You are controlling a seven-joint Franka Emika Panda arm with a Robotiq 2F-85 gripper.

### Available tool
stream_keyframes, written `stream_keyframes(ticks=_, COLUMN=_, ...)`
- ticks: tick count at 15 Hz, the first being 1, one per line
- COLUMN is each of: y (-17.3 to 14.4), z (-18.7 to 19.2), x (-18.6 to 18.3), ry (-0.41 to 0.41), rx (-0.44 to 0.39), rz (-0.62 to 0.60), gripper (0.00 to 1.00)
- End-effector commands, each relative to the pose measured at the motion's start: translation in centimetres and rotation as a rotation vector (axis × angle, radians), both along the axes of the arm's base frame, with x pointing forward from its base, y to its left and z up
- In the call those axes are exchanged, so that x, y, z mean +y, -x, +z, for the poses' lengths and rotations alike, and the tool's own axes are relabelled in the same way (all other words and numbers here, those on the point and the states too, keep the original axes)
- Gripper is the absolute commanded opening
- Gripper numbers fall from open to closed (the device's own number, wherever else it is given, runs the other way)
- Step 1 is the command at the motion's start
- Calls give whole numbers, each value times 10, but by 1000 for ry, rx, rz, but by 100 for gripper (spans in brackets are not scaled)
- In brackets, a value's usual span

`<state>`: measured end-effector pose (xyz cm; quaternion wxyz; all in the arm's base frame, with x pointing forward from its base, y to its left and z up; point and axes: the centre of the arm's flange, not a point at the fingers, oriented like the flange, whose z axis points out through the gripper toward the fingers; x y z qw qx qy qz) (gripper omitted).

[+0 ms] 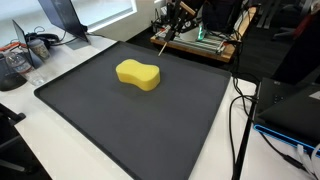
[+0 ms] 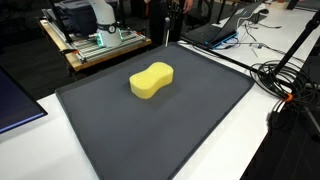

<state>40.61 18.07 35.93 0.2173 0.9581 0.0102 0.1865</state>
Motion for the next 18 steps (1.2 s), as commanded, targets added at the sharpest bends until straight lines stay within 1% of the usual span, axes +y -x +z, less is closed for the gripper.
stream_keyframes(ticks=1, y=-19, z=8, x=20, ry=-21, rx=15, rz=-37, gripper=3)
stream_keyframes(ticks=2, y=-21, z=9, x=17, ry=-40, rx=4, rz=-62, gripper=3)
stream_keyframes(ticks=4, y=-30, z=16, x=17, ry=-69, rx=-49, rz=-127, gripper=3)
stream_keyframes(ticks=5, y=-36, z=20, x=18, ry=-70, rx=-73, rz=-167, gripper=3)
stream_keyframes(ticks=9, y=-49, z=41, x=20, ry=-139, rx=-101, rz=-351, gripper=3)
stream_keyframes(ticks=12, y=-55, z=38, x=0, ry=-240, rx=-90, rz=-470, gripper=3)
stream_keyframes(ticks=13, y=-54, z=41, x=-1, ry=-260, rx=-132, rz=-458, gripper=3)
stream_keyframes(ticks=14, y=-47, z=29, x=-5, ry=-213, rx=-110, rz=-407, gripper=13)
stream_keyframes(ticks=18, y=-52, z=35, x=-7, ry=-237, rx=-135, rz=-438, gripper=13)
